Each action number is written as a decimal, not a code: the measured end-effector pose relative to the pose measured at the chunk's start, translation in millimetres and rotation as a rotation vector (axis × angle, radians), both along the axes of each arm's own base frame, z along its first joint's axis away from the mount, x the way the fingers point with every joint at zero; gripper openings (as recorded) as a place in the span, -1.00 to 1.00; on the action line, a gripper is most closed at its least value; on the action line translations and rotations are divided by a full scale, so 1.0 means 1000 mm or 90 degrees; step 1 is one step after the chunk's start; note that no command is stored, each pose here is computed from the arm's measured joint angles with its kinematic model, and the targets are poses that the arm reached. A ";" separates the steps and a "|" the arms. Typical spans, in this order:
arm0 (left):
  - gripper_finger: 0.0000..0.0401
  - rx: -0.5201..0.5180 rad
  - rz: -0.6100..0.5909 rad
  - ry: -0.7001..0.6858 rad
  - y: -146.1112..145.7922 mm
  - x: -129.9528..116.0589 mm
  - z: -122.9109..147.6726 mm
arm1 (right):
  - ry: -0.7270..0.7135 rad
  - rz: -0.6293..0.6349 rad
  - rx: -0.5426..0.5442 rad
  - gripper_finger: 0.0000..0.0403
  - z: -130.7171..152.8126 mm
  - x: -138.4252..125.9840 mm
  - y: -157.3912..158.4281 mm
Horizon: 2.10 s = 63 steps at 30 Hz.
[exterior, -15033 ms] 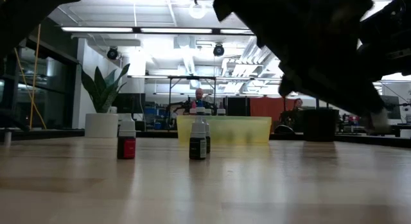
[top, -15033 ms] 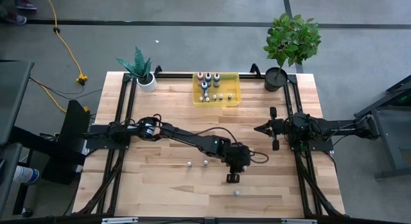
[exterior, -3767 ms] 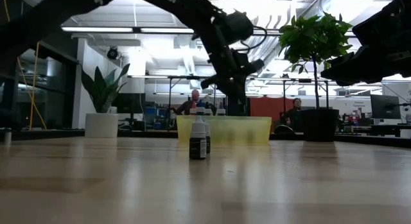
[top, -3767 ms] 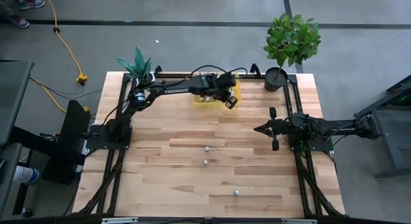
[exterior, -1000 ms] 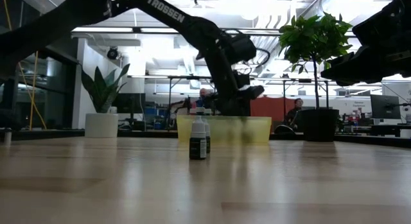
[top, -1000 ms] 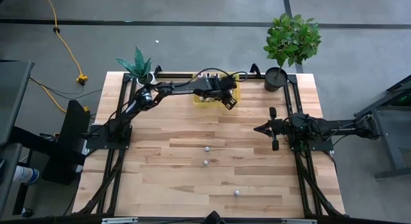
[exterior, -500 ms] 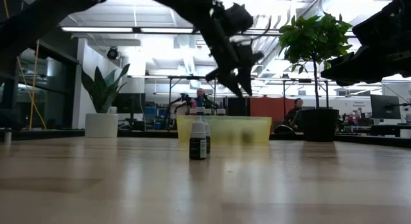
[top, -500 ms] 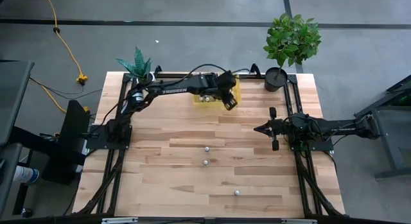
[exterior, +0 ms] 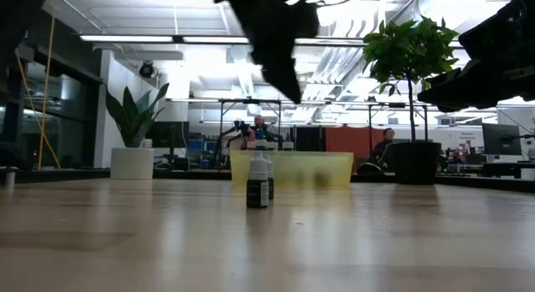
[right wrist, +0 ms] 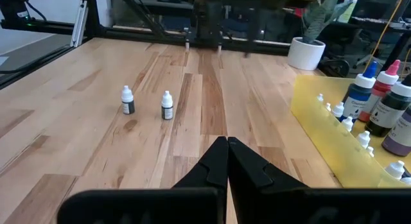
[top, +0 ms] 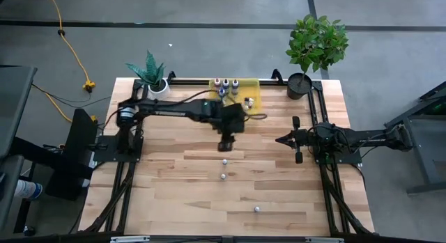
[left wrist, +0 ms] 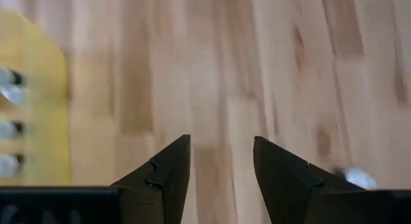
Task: Pick & Place food coloring
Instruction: Put the small green food coloring bottle into the yellow bin
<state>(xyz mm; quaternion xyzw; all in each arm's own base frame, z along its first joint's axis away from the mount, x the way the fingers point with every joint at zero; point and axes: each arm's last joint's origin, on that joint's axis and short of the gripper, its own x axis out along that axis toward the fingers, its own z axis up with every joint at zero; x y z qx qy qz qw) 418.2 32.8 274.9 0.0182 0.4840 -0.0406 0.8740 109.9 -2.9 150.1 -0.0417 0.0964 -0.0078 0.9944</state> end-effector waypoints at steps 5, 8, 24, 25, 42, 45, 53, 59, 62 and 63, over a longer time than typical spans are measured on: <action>-0.19 0.002 -0.044 0.010 -0.024 -0.031 -0.019 | 0.001 0.000 0.000 -1.00 0.000 0.000 0.000; -0.19 -0.001 -0.105 0.026 -0.037 -0.047 -0.035 | 0.001 0.000 0.000 -1.00 0.000 0.000 0.000; -0.19 0.020 -0.190 -0.046 -0.062 -0.062 -0.085 | 0.001 0.000 0.000 -1.00 0.000 0.000 0.000; -0.19 0.020 -0.190 -0.049 -0.061 -0.063 -0.087 | 0.001 0.000 0.000 -1.00 0.000 0.000 0.000; -0.19 0.018 -0.194 -0.108 -0.062 -0.062 -0.100 | 0.001 0.000 0.000 -1.00 0.000 0.000 0.000; -0.19 0.021 -0.195 -0.119 -0.061 -0.059 -0.102 | 0.001 0.000 0.000 -1.00 0.000 0.000 0.000; -0.19 0.035 -0.190 -0.125 -0.061 -0.054 -0.109 | 0.001 0.000 0.000 -1.00 0.000 0.000 0.000; -0.19 0.039 -0.195 -0.117 -0.061 -0.055 -0.111 | 0.001 0.000 0.000 -1.00 0.000 0.000 0.000; -0.19 0.039 -0.195 -0.110 -0.061 -0.055 -0.113 | 0.001 0.000 0.000 -1.00 0.000 0.000 0.000; -0.19 0.039 -0.195 -0.113 -0.061 -0.054 -0.115 | 0.001 0.000 0.000 -1.00 0.000 0.000 0.000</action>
